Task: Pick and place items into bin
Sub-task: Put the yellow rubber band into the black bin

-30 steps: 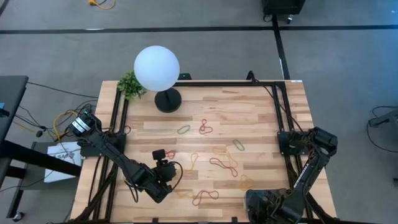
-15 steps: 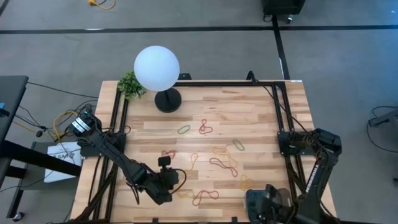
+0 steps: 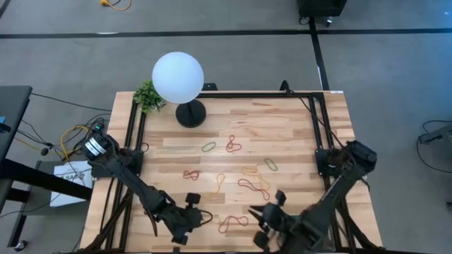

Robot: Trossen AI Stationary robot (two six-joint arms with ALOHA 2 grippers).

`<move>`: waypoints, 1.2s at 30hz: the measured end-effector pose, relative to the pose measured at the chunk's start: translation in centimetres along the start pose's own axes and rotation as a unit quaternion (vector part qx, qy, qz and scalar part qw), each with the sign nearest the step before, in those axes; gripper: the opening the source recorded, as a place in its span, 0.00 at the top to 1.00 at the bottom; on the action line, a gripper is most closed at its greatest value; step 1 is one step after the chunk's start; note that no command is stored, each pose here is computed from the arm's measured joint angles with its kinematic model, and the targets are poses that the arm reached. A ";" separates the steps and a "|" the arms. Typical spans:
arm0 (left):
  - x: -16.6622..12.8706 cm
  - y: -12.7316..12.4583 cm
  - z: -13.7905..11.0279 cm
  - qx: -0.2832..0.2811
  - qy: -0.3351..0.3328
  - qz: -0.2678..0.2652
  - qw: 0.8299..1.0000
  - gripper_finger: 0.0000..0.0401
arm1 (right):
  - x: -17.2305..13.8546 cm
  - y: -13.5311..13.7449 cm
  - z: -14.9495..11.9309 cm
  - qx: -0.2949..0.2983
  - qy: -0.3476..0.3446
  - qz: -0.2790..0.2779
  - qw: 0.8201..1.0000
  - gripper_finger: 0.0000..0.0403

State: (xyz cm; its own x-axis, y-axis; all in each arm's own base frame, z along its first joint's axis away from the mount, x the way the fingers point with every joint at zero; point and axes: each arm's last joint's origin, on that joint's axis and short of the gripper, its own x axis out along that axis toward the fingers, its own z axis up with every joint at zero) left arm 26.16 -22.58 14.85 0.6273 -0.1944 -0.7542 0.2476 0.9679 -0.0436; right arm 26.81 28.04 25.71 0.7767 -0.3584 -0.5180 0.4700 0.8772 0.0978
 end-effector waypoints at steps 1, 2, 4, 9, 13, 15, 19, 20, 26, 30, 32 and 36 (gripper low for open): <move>0.6 -0.1 -0.2 -0.001 0.002 -0.005 1.000 0.75 | 0.4 -0.1 0.2 0.005 0.014 0.002 1.000 0.86; 1.1 -0.2 -0.5 0.003 0.007 -0.003 1.000 0.75 | 0.7 -0.1 0.3 0.010 0.028 0.005 1.000 0.86; 2.2 -0.3 -1.1 0.017 0.015 0.001 1.000 0.75 | 1.4 -0.2 0.7 0.021 0.047 0.007 0.999 0.86; 4.4 -0.4 -1.9 0.026 0.013 0.021 0.999 0.75 | 3.1 0.1 -0.3 0.014 0.064 -0.004 0.998 0.86; 4.6 -0.2 -2.0 0.010 0.017 0.026 0.999 0.78 | 4.5 0.4 -1.6 0.000 0.070 -0.020 0.997 0.86; 4.4 -0.2 -1.9 0.008 0.014 0.025 1.000 0.82 | 5.6 0.4 -2.6 -0.014 0.083 -0.034 0.996 0.86; 4.2 -0.1 -1.7 0.011 0.010 0.028 1.000 0.96 | 8.2 0.2 -3.4 -0.037 0.109 -0.051 0.992 0.86; 4.2 -0.1 -1.7 0.011 0.010 0.029 0.999 0.98 | 8.9 0.1 -3.6 -0.053 0.120 -0.053 0.990 0.86; 4.2 -0.2 -1.5 0.017 0.005 0.040 0.999 0.99 | 12.4 0.3 -3.1 -0.091 0.128 -0.024 0.987 0.86; 3.9 -0.2 -0.8 0.033 0.001 0.060 0.998 1.00 | 13.1 1.2 -2.0 -0.100 0.103 0.034 0.989 0.86; 3.3 0.1 -0.4 0.038 0.001 0.089 0.995 1.00 | 13.0 2.1 -1.5 -0.116 0.078 0.071 0.988 0.86; 1.7 0.4 0.6 0.046 0.011 0.132 0.990 1.00 | 12.2 3.5 -1.1 -0.137 0.061 0.147 0.978 0.86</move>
State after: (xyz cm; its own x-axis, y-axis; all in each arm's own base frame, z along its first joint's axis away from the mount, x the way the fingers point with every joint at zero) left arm 27.73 -22.63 13.96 0.6637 0.0674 -0.7450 0.1442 0.9657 0.2158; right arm 37.50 27.02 18.81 0.7975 -0.0515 -0.6011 0.0910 0.9952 0.0354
